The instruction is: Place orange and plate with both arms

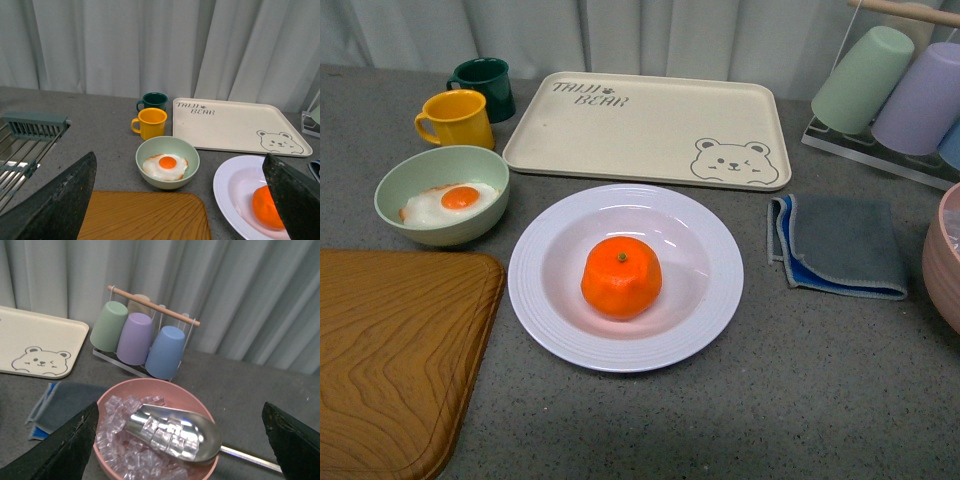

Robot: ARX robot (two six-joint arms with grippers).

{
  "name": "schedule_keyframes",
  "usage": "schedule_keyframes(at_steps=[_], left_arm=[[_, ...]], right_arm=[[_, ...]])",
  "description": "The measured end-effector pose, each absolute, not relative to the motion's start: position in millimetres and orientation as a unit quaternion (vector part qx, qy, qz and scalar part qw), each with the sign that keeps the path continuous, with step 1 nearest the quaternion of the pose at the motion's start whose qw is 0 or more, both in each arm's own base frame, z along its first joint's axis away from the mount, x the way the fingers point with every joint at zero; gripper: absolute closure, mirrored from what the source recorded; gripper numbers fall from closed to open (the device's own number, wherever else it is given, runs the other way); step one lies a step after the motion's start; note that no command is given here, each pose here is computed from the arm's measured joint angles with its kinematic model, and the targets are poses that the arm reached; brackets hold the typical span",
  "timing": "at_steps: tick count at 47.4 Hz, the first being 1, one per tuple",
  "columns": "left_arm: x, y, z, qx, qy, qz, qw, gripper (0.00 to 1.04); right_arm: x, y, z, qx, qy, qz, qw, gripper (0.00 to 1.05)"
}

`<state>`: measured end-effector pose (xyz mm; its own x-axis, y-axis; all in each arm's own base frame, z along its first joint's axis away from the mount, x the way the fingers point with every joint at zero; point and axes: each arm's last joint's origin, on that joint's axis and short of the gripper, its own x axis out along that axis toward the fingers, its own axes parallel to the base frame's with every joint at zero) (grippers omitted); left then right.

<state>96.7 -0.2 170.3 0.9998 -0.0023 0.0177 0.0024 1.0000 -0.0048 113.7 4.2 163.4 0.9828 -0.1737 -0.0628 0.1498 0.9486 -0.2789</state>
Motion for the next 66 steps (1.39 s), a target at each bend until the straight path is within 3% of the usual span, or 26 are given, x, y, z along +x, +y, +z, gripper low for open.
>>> schedule_keyframes(at_steps=[7,18,28,45,66], left_arm=[[97,0,170,-0.002,-0.009,-0.001,1.000,0.07],[97,0,170,-0.002,-0.009,-0.001,1.000,0.07],[97,0,170,-0.002,-0.009,-0.001,1.000,0.07],[97,0,170,-0.002,-0.009,-0.001,1.000,0.07],[97,0,170,-0.002,-0.009,-0.001,1.000,0.07]], right_arm=[[149,14,169,-0.139,0.067,-0.034,0.987,0.09],[220,51,150,-0.057,0.156,0.030,0.986,0.09],[266,92,124,0.078,0.270,0.098,0.955,0.09],[301,115,88,0.276,0.417,0.144,0.854,0.09],[313,110,63,0.335,0.467,0.124,0.809,0.09]])
